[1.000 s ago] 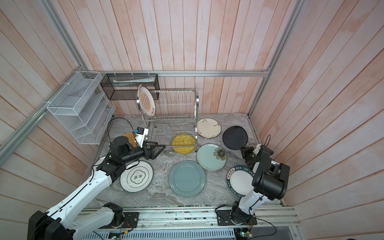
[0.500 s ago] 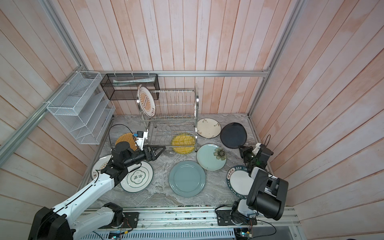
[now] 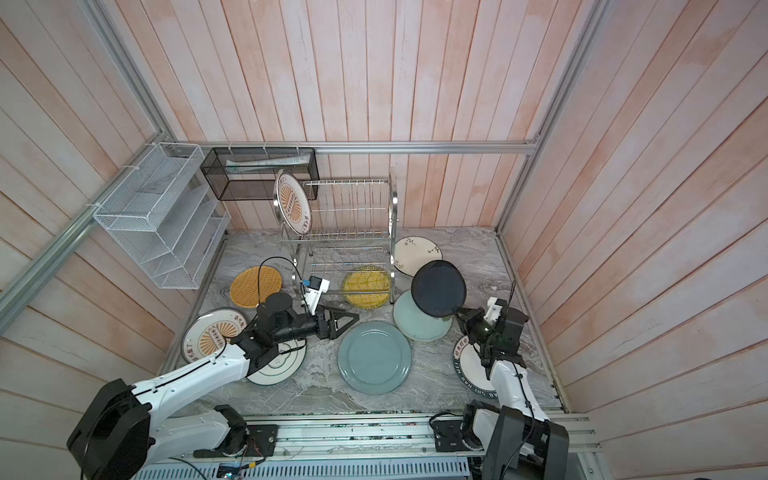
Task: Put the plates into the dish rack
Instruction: 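Lift the black plate upright with the right gripper while the left gripper approaches, then carry the black plate toward the left gripper while the left gripper reaches its rim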
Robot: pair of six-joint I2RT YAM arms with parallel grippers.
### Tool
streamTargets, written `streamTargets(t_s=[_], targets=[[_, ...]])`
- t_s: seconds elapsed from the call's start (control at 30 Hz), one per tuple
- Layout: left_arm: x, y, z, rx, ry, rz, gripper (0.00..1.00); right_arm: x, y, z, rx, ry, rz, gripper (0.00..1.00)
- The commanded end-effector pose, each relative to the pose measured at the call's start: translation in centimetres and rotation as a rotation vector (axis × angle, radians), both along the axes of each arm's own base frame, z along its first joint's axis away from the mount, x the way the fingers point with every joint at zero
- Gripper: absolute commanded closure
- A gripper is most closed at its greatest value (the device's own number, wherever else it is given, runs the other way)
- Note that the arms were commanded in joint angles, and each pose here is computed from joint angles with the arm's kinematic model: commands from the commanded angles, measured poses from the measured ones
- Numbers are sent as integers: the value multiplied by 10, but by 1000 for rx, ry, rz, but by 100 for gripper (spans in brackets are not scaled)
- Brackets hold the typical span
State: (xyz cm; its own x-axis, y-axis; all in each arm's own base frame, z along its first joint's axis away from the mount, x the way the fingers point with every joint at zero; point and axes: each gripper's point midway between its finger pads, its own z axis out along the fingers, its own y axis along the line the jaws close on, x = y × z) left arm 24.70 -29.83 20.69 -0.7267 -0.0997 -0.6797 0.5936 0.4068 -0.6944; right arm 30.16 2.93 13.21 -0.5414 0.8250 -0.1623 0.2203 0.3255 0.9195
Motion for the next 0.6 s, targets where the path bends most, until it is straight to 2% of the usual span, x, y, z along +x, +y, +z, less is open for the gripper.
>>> streamTargets(t_s=[0.0, 0.33, 0.57], targets=[[2, -16, 3, -28, -13, -3, 0, -10, 17, 30, -12, -98, 82, 100], [0, -57, 1, -86, 10, -67, 0, -32, 62, 49, 20, -121, 203, 100], [16, -61, 0, -113, 44, 21, 6, -38, 94, 68, 36, -152, 275, 100]])
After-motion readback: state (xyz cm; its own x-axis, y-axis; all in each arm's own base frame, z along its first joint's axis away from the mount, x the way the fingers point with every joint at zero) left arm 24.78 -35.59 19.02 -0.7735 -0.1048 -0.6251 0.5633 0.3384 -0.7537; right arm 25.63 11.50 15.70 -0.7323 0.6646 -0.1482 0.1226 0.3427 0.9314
